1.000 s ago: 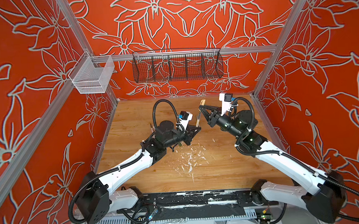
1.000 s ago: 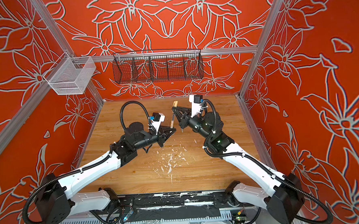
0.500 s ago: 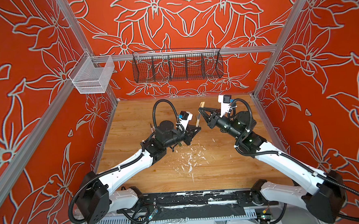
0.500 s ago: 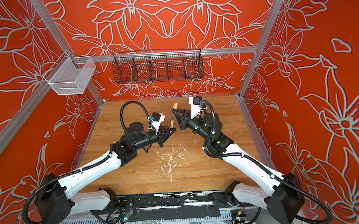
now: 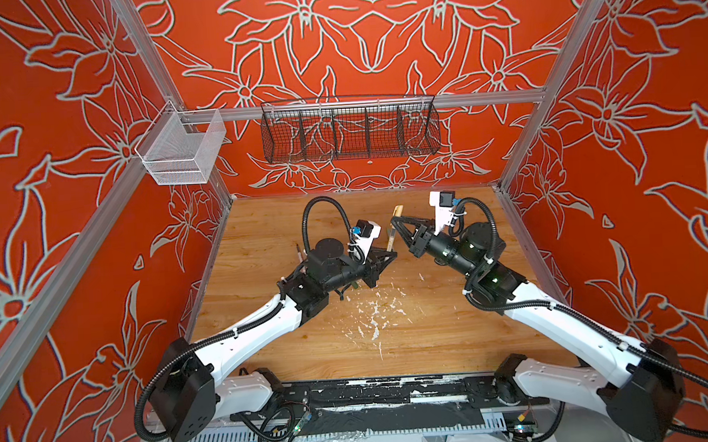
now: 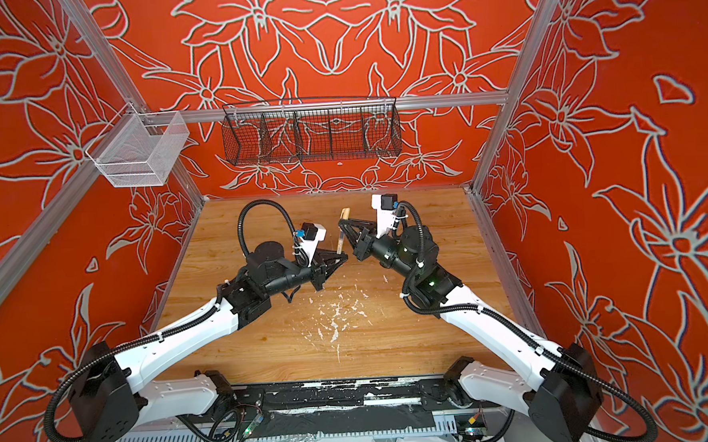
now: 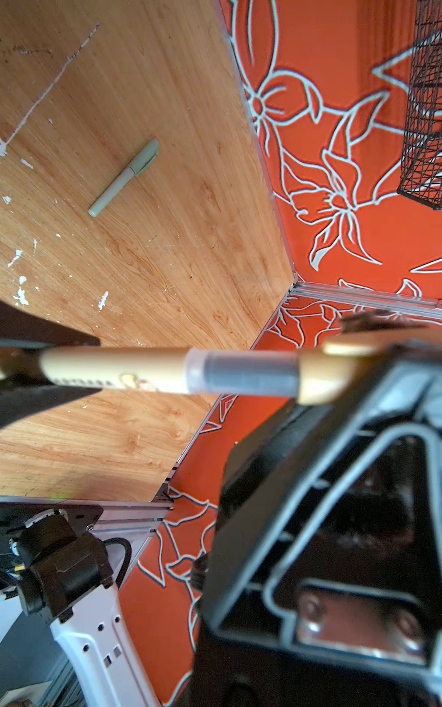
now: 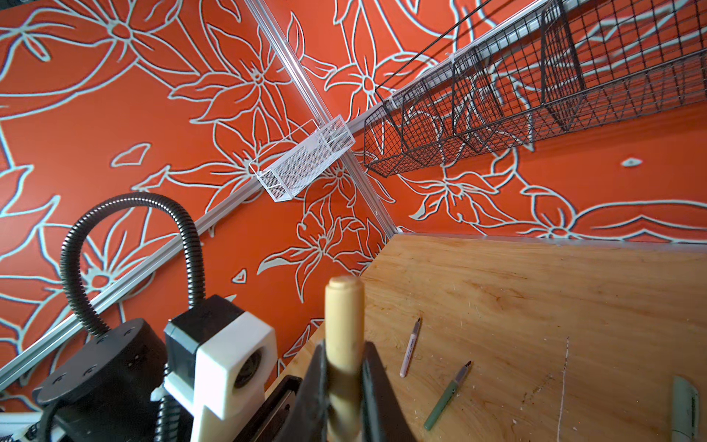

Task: Insert the pens into the pen caps

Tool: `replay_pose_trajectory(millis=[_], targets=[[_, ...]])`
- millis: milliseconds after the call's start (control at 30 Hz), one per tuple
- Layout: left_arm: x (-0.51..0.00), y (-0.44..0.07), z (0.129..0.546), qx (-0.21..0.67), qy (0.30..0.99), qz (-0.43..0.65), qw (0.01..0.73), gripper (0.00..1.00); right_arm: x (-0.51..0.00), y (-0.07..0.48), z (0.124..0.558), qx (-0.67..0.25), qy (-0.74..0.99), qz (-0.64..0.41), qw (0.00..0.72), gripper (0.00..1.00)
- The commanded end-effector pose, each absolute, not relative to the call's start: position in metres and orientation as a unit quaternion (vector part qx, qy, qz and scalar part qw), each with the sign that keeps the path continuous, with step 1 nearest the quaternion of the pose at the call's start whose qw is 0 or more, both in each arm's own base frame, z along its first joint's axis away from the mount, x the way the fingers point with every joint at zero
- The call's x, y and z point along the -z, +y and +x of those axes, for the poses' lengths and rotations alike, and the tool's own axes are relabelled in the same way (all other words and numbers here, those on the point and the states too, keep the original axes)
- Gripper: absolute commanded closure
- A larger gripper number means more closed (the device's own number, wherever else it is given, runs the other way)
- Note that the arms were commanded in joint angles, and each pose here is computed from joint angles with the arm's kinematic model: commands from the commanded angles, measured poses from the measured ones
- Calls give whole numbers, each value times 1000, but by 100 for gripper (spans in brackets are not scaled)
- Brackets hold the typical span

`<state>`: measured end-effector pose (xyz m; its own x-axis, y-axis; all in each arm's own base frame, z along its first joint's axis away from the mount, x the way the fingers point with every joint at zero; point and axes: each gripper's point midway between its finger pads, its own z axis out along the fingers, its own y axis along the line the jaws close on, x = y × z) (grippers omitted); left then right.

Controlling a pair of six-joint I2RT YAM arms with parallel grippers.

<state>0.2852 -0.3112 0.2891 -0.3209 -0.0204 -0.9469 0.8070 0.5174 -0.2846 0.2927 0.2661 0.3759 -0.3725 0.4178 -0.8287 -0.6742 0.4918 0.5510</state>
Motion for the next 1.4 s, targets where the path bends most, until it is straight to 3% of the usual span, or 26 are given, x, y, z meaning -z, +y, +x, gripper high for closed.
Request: replay_pose_trajectory(millis=[0,633,1167,1367], targets=[[-305,-311,284,407,687,281,532,100,-373,274,282,-516,664,-110,530,87],[-305,-307,288,393,692,275,540,100,-349,276,274,-457,693,-165,533,77],[-299,-296,300,328,699,285,568,100,-368,262,275,-395,714,-183,549,64],[-296,-287,306,287,701,288,586,100,-384,264,272,-404,690,-196,568,67]])
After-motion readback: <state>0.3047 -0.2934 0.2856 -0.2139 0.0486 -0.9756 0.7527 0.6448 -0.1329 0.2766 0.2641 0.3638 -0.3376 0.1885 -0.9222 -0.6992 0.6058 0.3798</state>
